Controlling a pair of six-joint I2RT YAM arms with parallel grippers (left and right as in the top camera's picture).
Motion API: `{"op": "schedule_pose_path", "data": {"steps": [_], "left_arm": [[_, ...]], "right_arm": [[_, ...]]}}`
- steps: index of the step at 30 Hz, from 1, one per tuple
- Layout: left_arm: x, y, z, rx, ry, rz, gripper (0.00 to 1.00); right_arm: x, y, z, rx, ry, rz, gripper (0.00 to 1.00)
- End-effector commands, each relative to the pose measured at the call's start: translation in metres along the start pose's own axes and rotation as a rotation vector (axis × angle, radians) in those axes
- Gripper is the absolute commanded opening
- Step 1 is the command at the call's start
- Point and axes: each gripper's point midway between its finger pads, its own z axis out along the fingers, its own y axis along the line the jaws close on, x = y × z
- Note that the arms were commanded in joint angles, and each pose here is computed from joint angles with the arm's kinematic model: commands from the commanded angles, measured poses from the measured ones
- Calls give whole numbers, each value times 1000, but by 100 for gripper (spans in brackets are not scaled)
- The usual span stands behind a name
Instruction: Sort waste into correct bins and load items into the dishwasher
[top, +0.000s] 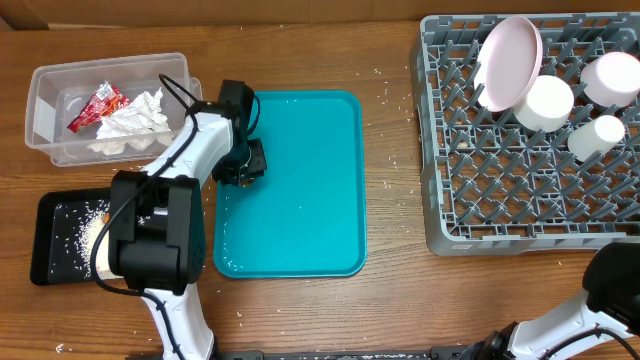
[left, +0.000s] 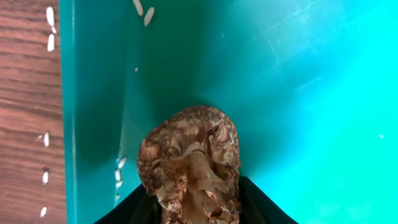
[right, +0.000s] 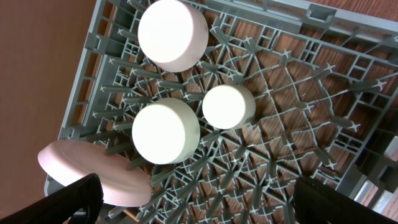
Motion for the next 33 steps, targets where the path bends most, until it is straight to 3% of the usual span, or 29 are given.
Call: {"op": "schedule_pose_path", "data": {"steps": [1,10,19,27,33], "left_arm": [[-18,-11,-21,23,-34,-9,40],[-36,21,-91,-73,-41,-160,41],[-49,104,-150,-98,-37,-379,41],[-26,169,-163,-98,63,-555,35],[-14,204,-165,-127,94,-649,38]], "right_arm": [[0,2,-3,-11,-3,1,100],[0,2,-3,-11,-3,1,100],[0,2,-3,-11,-3,1,100],[0,2,-3,-11,-3,1,100],[0,2,-3,-11,-3,1,100]]}}
